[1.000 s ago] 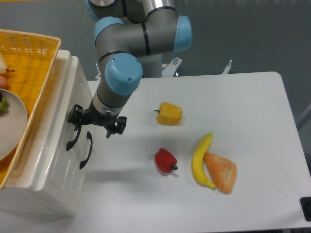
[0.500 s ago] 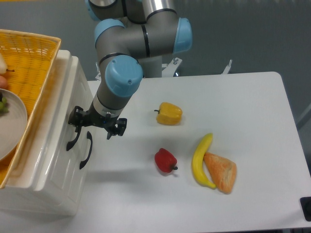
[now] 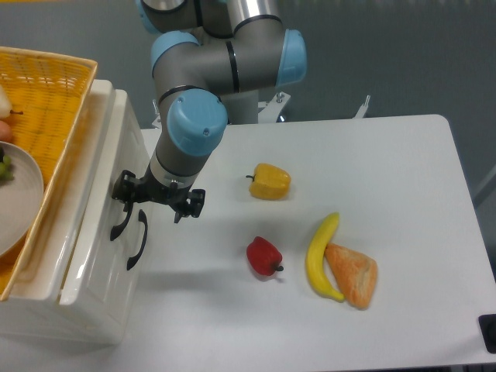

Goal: Slide open the top white drawer
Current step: 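Pull the upper drawer handle outward from the cabinet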

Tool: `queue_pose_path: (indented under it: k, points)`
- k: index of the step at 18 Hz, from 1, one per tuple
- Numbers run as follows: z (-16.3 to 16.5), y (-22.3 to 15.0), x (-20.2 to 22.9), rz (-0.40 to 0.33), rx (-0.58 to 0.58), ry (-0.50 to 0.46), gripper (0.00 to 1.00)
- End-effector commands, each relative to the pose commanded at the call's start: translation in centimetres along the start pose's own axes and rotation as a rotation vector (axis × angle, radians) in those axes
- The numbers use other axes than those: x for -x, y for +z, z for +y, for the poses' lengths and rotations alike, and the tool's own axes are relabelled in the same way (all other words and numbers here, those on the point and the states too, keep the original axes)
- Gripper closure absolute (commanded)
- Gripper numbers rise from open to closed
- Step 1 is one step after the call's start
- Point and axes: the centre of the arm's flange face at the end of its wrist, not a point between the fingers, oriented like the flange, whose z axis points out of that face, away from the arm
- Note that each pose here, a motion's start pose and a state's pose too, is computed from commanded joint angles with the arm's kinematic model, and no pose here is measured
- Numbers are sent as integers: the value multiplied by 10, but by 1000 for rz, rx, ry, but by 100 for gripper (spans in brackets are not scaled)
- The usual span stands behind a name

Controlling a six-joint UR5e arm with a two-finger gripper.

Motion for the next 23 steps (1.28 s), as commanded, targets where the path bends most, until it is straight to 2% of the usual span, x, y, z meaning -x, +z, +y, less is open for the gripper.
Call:
queue_pose_path:
  k: [23]
  points:
    - [-1, -14, 29, -31, -5, 8, 0]
